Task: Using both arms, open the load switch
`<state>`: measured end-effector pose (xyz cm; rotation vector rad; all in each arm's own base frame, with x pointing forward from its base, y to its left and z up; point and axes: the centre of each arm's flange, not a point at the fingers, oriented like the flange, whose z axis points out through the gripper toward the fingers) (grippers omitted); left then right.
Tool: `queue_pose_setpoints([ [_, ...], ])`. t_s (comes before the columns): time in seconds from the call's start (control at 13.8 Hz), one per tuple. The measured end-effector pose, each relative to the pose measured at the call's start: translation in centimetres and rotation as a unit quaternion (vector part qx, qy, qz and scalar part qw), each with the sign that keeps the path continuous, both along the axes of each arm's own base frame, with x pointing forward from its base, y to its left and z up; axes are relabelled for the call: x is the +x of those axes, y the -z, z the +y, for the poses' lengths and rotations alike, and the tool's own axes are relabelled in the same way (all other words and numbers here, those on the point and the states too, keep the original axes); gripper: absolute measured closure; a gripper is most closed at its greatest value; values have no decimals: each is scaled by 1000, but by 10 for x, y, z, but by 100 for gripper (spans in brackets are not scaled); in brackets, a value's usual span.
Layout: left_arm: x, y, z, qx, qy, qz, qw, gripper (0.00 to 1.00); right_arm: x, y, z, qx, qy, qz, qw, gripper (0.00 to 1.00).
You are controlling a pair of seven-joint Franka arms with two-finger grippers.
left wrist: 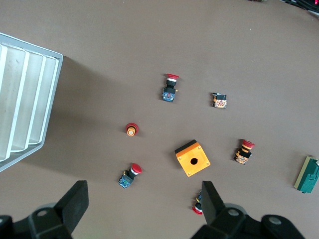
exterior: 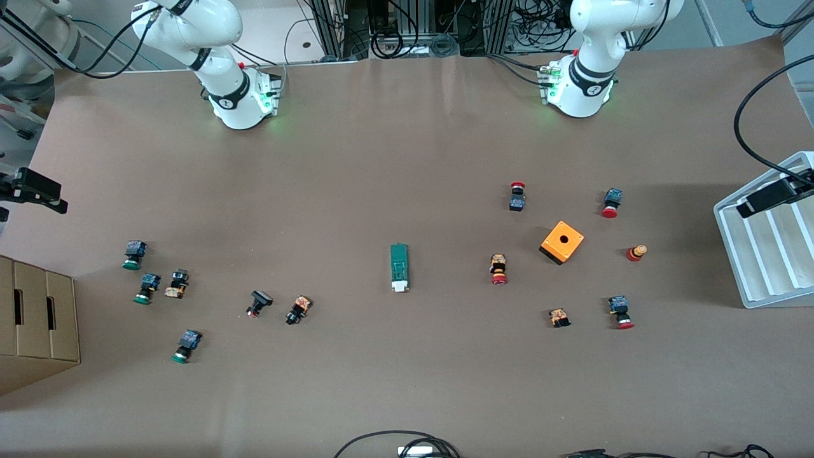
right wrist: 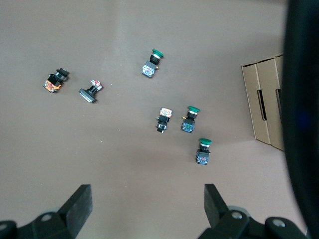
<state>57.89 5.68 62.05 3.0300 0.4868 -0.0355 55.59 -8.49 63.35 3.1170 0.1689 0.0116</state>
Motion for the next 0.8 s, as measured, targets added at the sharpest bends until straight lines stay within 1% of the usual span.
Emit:
queue_pose_setpoints([
  [0.36,0,0,0,0,0,0,1000,0,2,2,0,-1,-1,-8,1000,0],
  [0.8,0,0,3,0,-3,0,1000,0,3,1,3,-1,-4,-9,1000,0],
])
